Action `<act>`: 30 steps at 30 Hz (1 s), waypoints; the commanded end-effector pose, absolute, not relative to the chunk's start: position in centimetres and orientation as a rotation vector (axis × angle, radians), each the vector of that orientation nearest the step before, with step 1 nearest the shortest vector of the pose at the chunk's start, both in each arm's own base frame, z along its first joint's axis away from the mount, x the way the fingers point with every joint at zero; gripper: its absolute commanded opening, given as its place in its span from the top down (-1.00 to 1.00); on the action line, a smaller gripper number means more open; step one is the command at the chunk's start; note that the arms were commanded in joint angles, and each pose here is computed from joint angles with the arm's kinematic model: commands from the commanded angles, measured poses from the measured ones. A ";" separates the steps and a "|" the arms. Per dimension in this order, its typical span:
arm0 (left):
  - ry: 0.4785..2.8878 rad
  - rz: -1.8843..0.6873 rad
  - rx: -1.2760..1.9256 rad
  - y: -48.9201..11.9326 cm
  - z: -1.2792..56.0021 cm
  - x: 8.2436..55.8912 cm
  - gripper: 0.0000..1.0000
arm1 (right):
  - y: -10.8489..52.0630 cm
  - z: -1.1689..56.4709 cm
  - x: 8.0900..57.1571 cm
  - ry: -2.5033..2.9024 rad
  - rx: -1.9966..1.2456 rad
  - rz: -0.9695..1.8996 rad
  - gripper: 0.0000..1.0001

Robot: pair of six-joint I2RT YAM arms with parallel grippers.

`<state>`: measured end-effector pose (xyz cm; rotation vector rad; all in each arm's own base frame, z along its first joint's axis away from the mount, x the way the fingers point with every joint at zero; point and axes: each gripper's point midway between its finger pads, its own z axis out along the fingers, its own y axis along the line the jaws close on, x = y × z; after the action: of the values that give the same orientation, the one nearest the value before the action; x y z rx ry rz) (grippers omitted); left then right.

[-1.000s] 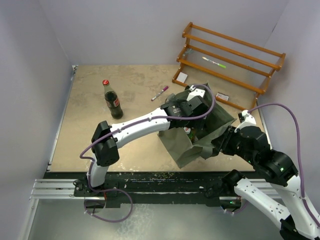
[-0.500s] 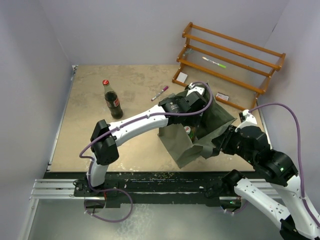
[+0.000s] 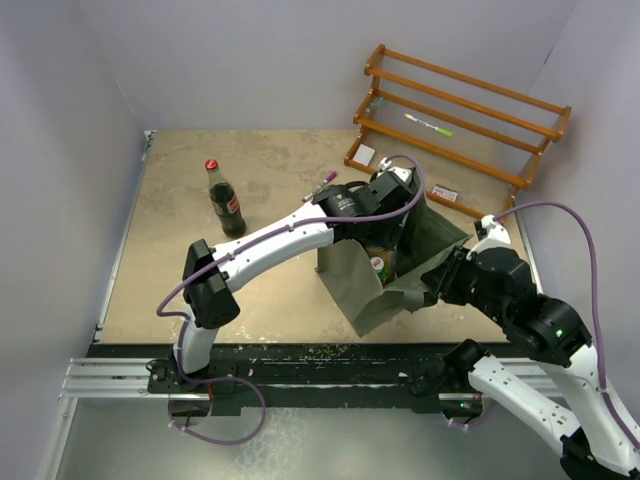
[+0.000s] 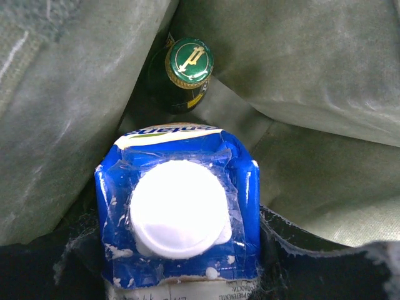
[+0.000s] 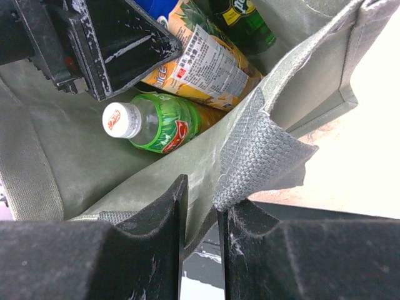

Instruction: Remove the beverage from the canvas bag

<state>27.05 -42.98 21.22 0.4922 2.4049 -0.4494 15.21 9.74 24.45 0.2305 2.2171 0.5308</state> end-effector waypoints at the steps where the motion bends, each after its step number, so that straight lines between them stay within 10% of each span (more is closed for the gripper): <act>1: 2.053 -0.849 0.263 -43.4 37.7 27.9 0.19 | 9.4 24.7 16.1 2.186 0.226 0.486 0.45; 16: 1.624 -1.348 -0.048 -36.6 56.0 27.2 0.27 | 10.2 24.7 16.8 2.196 0.203 0.495 0.45; 30: 1.049 -1.285 -0.230 -21.5 72.3 24.4 0.29 | 10.9 24.8 16.8 2.201 0.188 0.535 0.46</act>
<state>31.60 -32.70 47.08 -0.0882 1.9208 -0.9990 16.15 10.53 24.35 0.2029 2.2277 0.5240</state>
